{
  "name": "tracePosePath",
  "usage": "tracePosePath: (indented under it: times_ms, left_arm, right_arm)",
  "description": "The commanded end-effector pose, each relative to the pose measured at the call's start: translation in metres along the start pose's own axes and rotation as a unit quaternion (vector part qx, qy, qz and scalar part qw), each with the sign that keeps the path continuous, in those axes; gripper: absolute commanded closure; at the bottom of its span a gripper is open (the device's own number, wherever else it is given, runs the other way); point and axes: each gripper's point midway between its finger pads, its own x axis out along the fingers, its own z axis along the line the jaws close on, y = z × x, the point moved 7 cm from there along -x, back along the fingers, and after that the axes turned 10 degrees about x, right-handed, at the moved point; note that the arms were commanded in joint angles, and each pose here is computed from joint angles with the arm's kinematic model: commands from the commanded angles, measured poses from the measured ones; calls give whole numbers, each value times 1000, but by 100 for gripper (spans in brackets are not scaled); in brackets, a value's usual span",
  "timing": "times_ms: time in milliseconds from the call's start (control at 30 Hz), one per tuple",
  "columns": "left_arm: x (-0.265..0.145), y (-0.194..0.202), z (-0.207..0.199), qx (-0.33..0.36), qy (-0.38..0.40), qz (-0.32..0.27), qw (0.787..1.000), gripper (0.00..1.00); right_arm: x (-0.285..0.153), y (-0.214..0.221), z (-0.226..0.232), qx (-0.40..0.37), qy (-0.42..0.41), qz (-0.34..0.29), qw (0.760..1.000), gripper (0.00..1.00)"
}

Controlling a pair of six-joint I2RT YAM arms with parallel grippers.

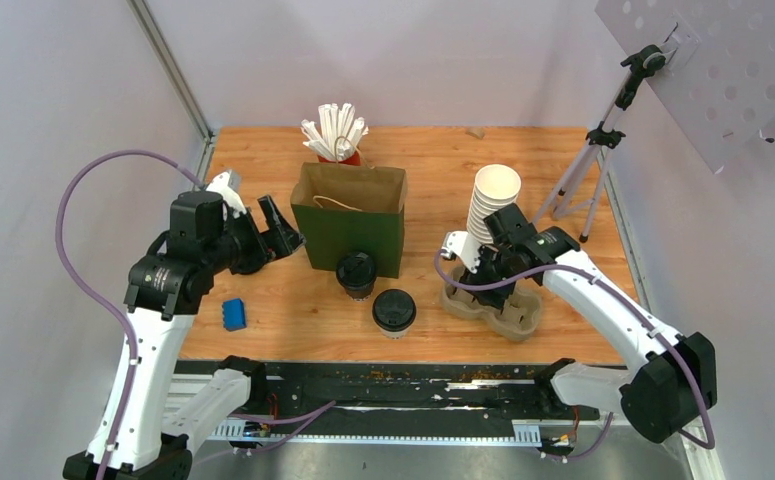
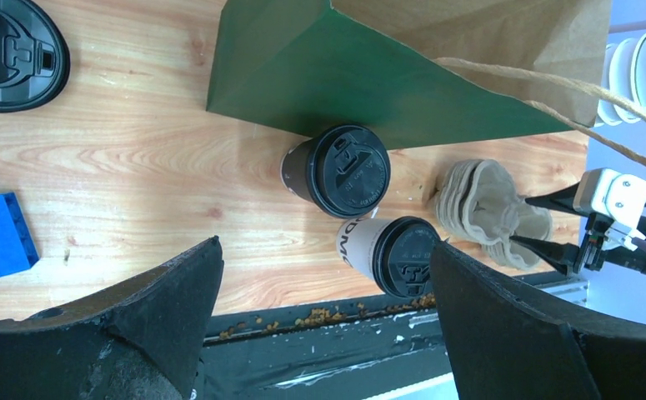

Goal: Pack the takeout coffee

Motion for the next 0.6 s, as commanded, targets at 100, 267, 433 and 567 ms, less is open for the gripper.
tracePosePath:
  times_ms: [100, 267, 433, 567]
  left_arm:
    - [-7, 6, 2, 7, 0, 5, 1000, 0]
    - [-4, 10, 4, 6, 0, 8, 1000, 0]
    - [-4, 11, 4, 5, 0, 10, 1000, 0]
    - [-2, 10, 4, 5, 3, 8, 1000, 0]
  right_arm:
    - [3, 6, -2, -32, -36, 10, 999, 45]
    - [3, 6, -4, -23, -27, 6, 999, 46]
    - [6, 13, -7, -23, -12, 19, 999, 46]
    - [11, 15, -10, -22, -8, 21, 999, 46]
